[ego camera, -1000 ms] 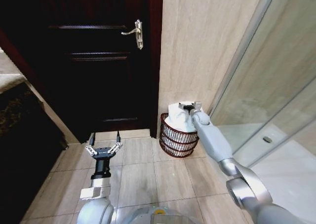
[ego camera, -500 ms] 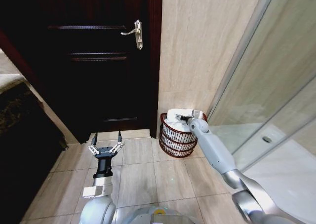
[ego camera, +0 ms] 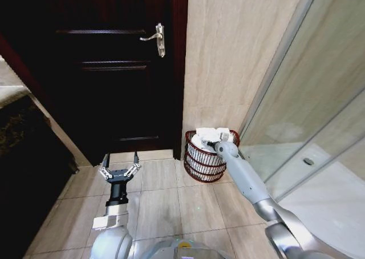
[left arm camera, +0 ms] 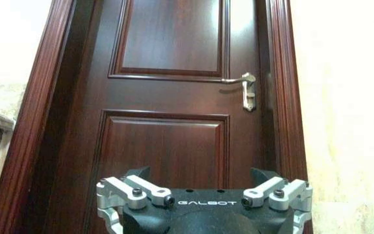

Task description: Discard the used towel into the hamper.

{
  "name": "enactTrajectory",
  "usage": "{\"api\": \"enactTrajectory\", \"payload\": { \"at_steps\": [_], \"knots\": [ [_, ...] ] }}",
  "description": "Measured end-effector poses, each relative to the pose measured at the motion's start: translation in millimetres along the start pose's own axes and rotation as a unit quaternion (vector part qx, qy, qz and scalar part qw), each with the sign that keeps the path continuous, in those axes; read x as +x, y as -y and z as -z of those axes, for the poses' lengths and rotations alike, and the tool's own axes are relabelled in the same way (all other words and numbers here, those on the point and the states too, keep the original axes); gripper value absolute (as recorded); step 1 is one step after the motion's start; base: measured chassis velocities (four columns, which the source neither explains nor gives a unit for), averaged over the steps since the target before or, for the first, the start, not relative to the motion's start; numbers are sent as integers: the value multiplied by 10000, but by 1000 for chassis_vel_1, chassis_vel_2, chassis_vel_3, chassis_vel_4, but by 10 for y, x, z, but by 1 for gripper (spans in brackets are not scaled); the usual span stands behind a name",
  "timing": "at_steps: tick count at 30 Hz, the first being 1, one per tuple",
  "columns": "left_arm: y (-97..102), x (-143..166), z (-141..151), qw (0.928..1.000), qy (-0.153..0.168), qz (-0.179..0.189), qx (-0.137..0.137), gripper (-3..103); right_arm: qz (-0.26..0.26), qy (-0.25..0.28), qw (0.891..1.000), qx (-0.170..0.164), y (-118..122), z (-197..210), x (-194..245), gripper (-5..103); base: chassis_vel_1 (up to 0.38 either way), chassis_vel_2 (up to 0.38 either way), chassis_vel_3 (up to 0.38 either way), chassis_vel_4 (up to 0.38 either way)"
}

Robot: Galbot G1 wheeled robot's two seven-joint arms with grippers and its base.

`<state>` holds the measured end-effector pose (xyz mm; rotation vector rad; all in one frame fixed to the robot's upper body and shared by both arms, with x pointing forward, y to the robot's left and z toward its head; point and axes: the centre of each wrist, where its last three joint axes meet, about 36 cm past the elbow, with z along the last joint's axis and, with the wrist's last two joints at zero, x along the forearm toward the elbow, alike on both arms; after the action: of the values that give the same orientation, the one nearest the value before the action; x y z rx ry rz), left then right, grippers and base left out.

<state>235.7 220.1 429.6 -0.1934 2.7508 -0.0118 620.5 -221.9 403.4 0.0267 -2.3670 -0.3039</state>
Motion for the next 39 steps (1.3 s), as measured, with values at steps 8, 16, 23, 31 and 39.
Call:
{"api": "enactTrajectory", "payload": {
  "at_steps": [8, 16, 23, 31, 39],
  "knots": [
    [-24, 7, -9, 10000, 32, 40, -13, 100, -46, 260, 9996, 128, 38, -6, 53, 100, 0, 0, 0, 0],
    [17, 1, 3, 9999, -146, 37, 6, 100, 56, 1443, 9878, 590, -40, 224, 531, 100, 0, 0, 0, 0],
    [19, 8, -57, 9995, -311, 86, 68, 100, 356, 2743, 9536, 1188, 55, 60, 1000, 100, 0, 0, 0, 0],
    [-73, 15, -224, 9967, -785, 89, 172, 100, 382, 3607, 9208, 1434, 276, -871, 1494, 100, 0, 0, 0, 0],
    [-109, -3, -233, 9939, -1068, 73, 248, 100, 265, 3806, 9084, 1710, 353, -1564, 2038, 100, 0, 0, 0, 0]
  ]
}}
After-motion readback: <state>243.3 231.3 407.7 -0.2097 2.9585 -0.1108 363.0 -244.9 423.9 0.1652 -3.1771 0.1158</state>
